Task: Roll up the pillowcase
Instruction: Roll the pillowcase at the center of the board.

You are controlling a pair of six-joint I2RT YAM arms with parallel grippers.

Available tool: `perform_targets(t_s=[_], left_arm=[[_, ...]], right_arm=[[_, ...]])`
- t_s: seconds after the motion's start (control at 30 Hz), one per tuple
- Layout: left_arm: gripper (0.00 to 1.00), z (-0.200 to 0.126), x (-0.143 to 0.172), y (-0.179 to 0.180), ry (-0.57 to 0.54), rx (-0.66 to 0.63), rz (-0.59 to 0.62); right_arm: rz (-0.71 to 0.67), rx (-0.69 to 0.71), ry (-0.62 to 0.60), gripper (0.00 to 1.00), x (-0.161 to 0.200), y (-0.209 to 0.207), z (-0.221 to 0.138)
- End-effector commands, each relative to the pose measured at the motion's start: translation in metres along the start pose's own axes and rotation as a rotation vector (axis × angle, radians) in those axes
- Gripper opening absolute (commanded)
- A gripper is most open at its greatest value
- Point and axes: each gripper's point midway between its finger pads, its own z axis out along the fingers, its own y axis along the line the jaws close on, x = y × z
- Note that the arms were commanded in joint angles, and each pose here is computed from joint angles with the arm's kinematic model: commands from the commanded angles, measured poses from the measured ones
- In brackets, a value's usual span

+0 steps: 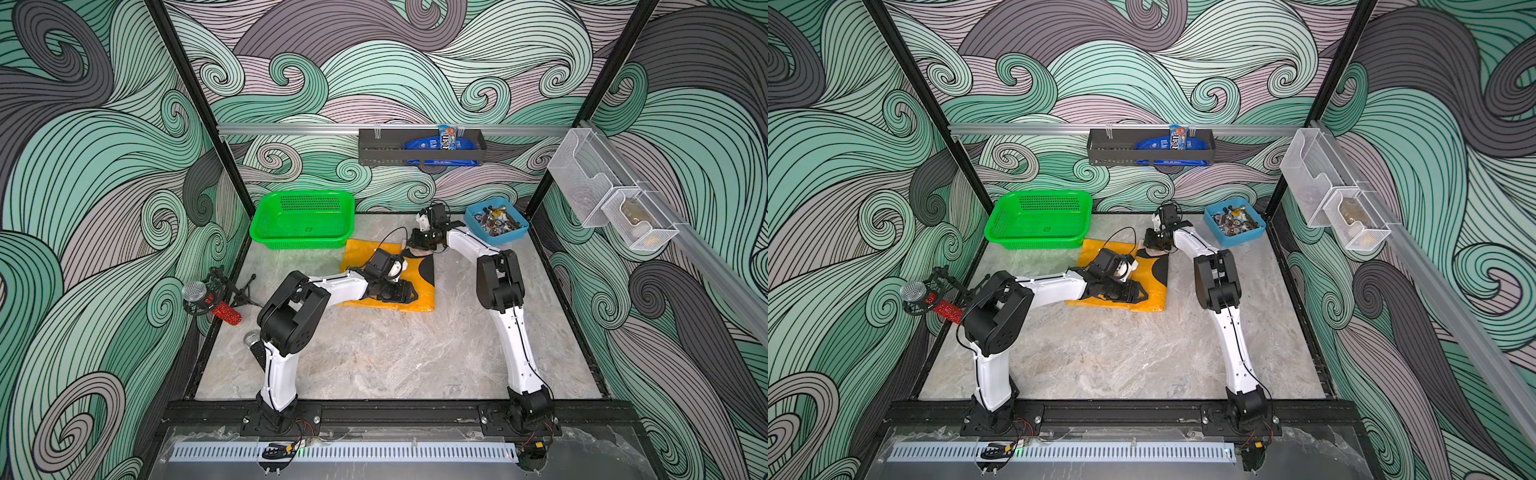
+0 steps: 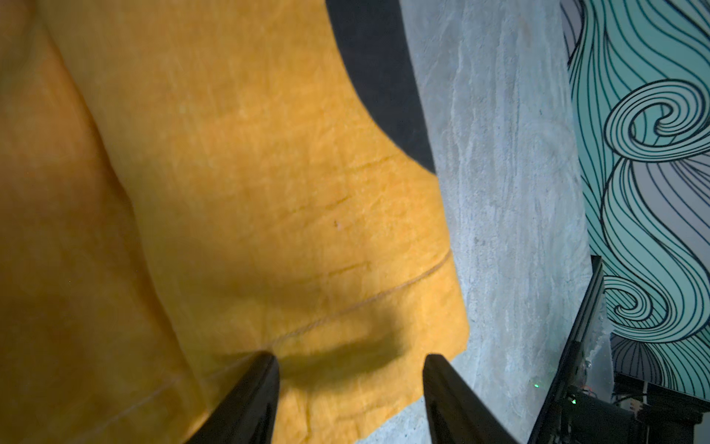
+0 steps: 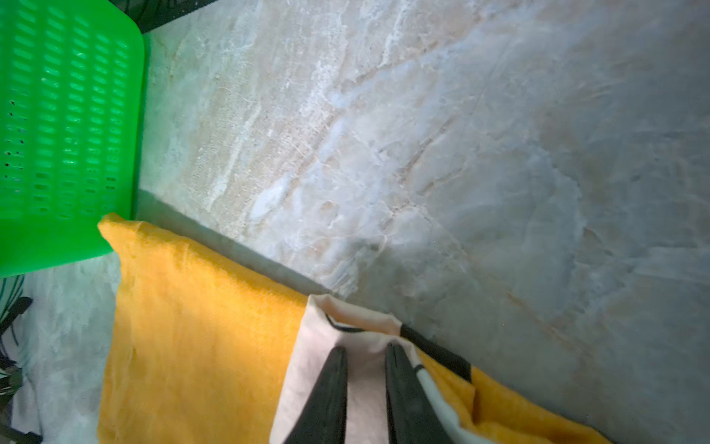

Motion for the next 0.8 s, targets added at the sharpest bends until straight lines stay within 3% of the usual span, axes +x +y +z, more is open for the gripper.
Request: perform_targets(t_s=[0.0, 0.1, 0.23, 0.3, 0.5, 0.77], left_arm=[[0.63, 0.002, 0.009, 0.001, 0.026, 0.014, 0.011], [0.63, -0.003, 0.000, -0.007, 0.033, 0.029, 0.013], [0.63, -0.020, -0.036, -0.018, -0.021, -0.005, 0.057], [0.63, -0.027, -0.055, -0.016, -0.069, -0.038, 0.067], [0.63, -0.022, -0.106, 0.000, -0.213, -0.130, 0.063], [0.58, 0.003, -0.144, 0.026, -0.303, -0.246, 0.054]], right_arm=[[-0.059, 0.058, -0.080, 0.24, -0.022, -0.008, 0.003], [-0.079, 0.031, -0.111, 0.29, -0.035, 0.004, -0.011], [-0.129, -0.027, -0.180, 0.42, -0.059, 0.030, -0.068], [-0.124, -0.068, -0.172, 0.49, -0.054, 0.034, -0.093], [-0.094, -0.138, -0.094, 0.59, -0.002, 0.030, -0.146], [0.059, -0.230, 0.027, 0.68, 0.089, 0.001, -0.154]])
